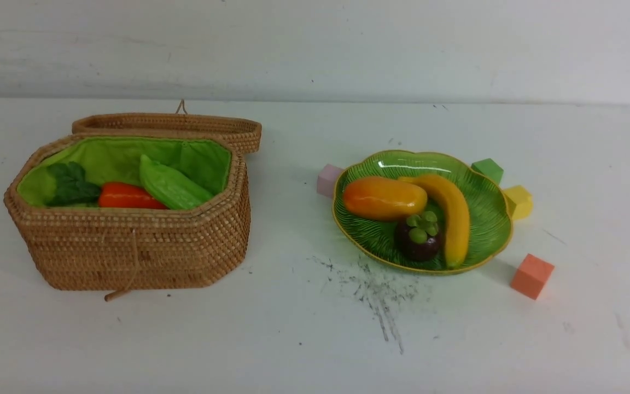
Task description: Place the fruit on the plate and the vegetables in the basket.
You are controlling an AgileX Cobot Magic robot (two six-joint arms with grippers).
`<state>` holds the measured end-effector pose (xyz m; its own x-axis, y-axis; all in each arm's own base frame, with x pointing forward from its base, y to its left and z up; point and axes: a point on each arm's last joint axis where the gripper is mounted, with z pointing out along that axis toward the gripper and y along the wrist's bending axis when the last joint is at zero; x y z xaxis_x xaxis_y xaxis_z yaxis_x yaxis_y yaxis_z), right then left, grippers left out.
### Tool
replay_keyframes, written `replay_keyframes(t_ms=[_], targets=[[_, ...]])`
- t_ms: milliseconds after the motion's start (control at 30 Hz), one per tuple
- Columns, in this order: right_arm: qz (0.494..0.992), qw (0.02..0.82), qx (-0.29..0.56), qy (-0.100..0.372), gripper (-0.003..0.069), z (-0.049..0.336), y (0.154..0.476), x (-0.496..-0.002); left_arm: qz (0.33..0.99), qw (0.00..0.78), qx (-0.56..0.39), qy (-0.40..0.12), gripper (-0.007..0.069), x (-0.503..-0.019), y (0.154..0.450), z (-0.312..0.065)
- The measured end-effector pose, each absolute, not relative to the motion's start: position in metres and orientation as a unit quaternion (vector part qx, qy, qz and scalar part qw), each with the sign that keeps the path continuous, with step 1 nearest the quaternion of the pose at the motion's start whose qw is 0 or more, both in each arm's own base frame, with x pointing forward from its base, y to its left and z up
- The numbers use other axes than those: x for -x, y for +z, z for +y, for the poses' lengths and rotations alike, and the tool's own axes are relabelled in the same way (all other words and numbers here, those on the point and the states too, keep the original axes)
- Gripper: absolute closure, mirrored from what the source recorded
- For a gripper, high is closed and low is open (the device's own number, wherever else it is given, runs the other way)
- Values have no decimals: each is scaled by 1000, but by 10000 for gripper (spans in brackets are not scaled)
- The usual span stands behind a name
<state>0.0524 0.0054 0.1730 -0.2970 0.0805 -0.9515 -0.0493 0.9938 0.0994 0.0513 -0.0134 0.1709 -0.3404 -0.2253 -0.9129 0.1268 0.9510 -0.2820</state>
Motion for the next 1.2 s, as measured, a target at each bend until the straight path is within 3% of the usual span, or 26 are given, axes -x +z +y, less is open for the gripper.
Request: replay_keyframes(t_ms=[1200], targets=[[803, 593, -10, 55, 549, 5, 173, -52, 804, 573, 32, -155, 637, -51, 171, -13]])
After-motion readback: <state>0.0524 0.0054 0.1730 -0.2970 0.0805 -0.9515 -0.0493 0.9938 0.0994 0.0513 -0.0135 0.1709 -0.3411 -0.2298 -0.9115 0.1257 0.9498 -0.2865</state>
